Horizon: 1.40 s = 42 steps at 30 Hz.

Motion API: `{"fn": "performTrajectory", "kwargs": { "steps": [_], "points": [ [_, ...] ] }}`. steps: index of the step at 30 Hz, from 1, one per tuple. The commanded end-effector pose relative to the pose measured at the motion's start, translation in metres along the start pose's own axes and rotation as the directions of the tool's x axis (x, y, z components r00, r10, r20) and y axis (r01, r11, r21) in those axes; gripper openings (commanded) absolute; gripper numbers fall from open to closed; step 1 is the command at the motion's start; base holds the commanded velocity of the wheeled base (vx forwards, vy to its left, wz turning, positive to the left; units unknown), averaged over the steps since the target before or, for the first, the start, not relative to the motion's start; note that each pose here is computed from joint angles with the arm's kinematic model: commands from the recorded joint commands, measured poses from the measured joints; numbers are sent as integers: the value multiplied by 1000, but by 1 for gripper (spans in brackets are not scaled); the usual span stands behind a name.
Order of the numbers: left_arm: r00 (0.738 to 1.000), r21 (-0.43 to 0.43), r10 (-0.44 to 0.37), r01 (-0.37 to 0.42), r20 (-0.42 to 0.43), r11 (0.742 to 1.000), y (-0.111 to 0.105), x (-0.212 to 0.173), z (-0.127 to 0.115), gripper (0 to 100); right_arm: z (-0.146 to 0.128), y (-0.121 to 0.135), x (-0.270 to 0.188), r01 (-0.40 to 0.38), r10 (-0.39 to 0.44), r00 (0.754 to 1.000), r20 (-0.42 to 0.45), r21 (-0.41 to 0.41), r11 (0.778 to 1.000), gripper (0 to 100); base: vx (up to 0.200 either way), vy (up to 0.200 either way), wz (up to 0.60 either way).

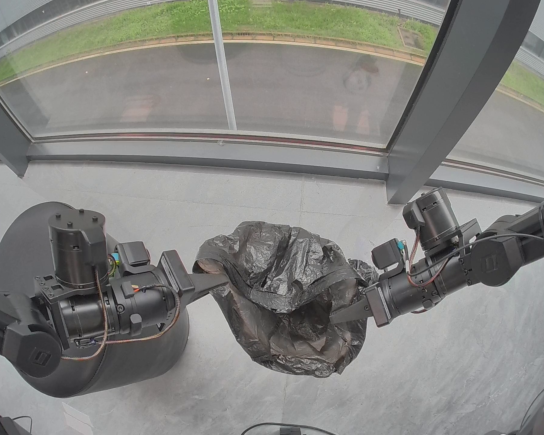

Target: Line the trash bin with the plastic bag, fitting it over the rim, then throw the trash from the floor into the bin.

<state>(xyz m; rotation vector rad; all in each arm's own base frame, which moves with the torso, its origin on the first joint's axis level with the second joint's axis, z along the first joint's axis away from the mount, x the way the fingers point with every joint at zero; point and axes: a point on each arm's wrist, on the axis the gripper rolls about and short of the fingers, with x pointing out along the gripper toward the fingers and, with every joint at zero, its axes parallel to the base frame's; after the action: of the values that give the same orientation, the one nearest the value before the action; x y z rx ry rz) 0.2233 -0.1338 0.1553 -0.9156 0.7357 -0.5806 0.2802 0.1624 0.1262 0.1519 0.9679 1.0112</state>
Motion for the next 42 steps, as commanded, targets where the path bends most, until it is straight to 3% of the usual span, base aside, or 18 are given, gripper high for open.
{"fn": "performTrajectory", "kwargs": {
  "steps": [1,11,20,24,31,42],
  "points": [
    [999,-18,38,-38,-19,999,10,10,-1,0,1,-8,11,1,-1,1000,-19,14,1000,0,0,0,0],
    [999,-18,22,-21,31,1000,7,6,12,0,10,-20,28,-24,24,1000,5,-4,1000,0,0,0,0],
    [996,16,-51,50,71,999,-12,-9,17,0,17,-27,38,-24,26,998,58,-43,999,0,0,0,0],
    [996,20,-85,84,41,996,-16,-10,18,0,16,-37,42,-15,17,999,52,-27,1000,0,0,0,0],
    [997,18,-76,76,30,997,-13,-6,17,0,17,-46,43,-2,2,998,60,-14,1000,0,0,0,0],
    [995,22,-100,100,-11,995,-14,9,23,0,19,-75,34,43,-44,991,126,9,999,0,0,0,0]
  ]
}}
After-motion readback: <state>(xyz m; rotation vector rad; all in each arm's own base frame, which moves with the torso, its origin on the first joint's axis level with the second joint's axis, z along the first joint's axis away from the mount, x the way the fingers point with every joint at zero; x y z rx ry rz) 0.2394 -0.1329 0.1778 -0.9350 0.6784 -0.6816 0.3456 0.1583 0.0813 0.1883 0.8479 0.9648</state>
